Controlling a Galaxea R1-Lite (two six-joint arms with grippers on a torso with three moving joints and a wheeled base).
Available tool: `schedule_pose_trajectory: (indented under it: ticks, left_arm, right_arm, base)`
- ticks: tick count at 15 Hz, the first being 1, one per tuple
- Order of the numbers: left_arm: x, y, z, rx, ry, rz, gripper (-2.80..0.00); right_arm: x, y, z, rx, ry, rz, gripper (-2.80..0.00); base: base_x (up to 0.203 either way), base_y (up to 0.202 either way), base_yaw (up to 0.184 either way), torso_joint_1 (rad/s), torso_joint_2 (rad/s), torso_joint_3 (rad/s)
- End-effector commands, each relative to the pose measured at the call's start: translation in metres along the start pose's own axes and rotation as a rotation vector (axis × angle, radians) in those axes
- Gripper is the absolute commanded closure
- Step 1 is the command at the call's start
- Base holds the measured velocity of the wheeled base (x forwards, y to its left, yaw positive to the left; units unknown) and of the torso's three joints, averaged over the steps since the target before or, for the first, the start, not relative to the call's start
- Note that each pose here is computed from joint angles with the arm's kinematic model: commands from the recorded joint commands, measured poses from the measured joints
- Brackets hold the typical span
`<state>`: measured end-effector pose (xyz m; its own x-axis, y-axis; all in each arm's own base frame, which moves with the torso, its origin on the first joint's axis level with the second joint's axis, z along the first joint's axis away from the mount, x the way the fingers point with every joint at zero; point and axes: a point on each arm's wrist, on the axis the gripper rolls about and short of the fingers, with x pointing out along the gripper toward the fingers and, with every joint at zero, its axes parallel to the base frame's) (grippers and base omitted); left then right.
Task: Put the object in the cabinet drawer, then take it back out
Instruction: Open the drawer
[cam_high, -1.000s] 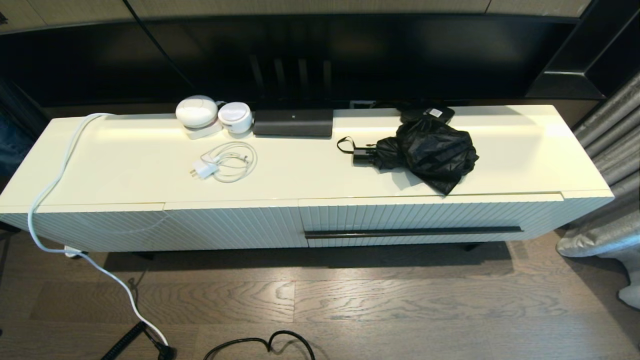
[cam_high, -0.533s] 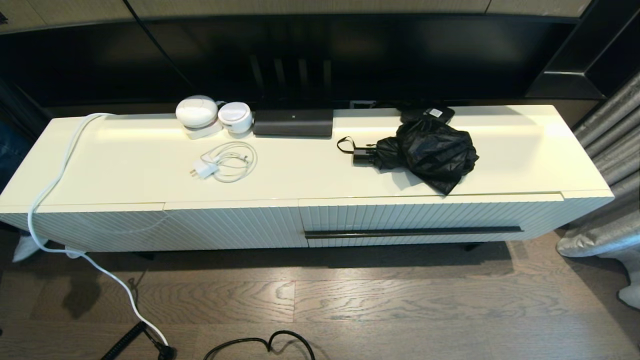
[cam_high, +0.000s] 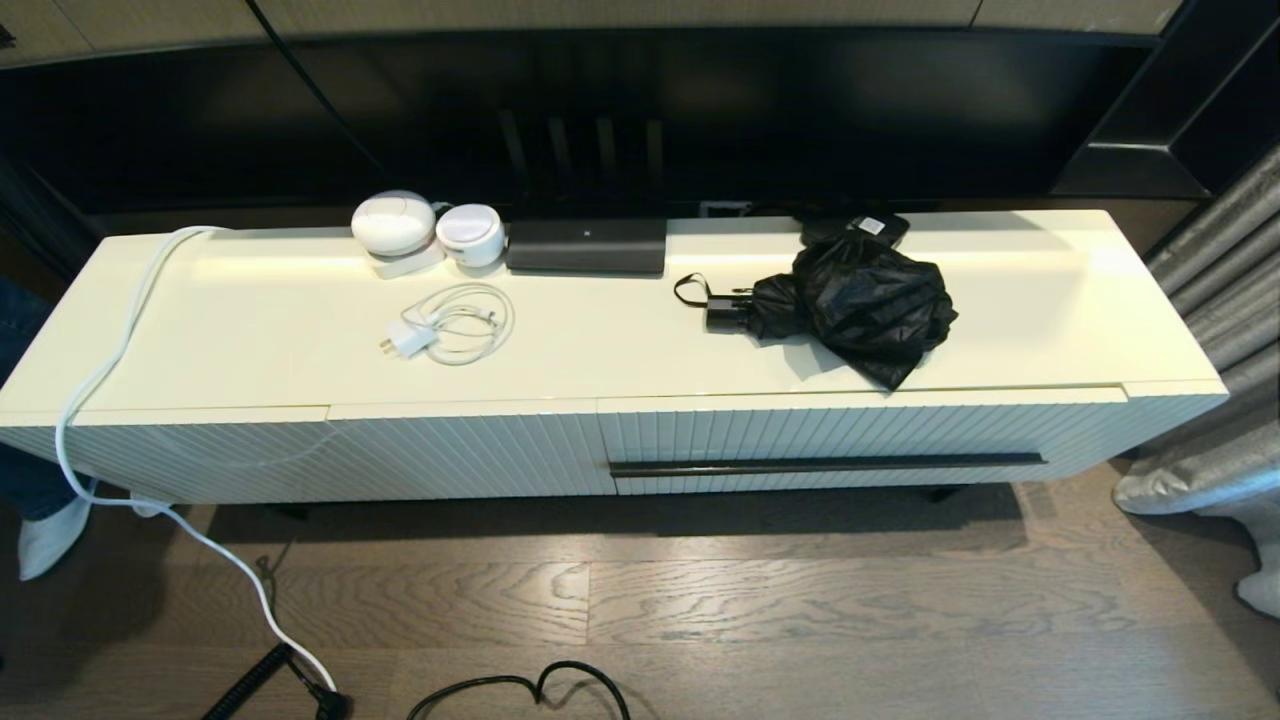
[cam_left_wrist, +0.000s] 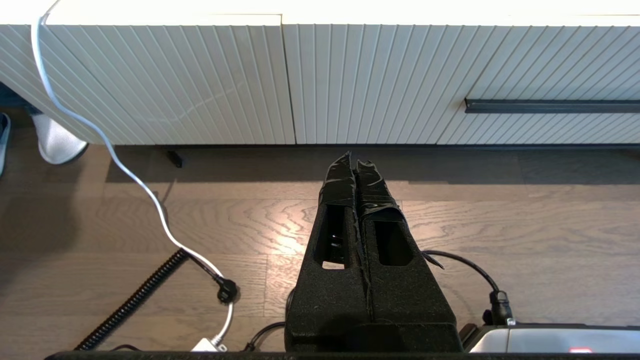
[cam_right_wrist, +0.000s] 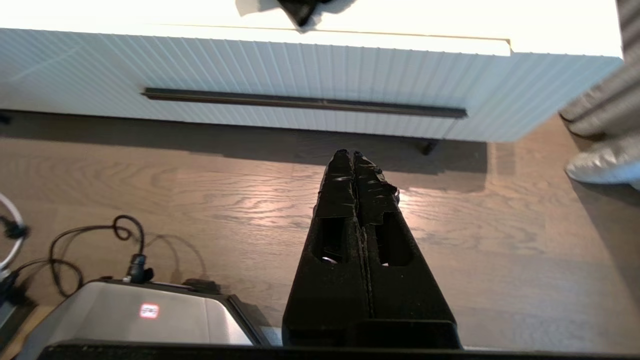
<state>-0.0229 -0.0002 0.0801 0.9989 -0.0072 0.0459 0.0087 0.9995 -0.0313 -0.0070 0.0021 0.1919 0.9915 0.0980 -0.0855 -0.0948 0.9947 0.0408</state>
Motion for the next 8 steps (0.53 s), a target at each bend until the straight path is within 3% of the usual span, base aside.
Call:
schedule_pose_trajectory:
  ticks: [1, 6, 8]
  left_arm:
    - [0.000, 0.000, 0.000, 0.000, 0.000, 0.000, 0.00]
    - [0.000, 0.000, 0.000, 0.000, 0.000, 0.001, 0.00]
    - [0.000, 0.000, 0.000, 0.000, 0.001, 0.001, 0.00]
  right_arm:
    - [0.025, -0.001, 0.023, 0.001, 0.086, 0.017, 0.00]
    - [0.065, 0.002, 0.054, -0.147, 0.164, 0.166, 0.00]
    - [0.081, 0.003, 0.056, -0.258, 0.200, 0.196, 0.00]
  base:
    - [0.000, 0.000, 0.000, 0.000, 0.00, 0.000]
    - [0.000, 0.000, 0.000, 0.000, 0.00, 0.000]
    - [0.000, 0.000, 0.000, 0.000, 0.00, 0.000]
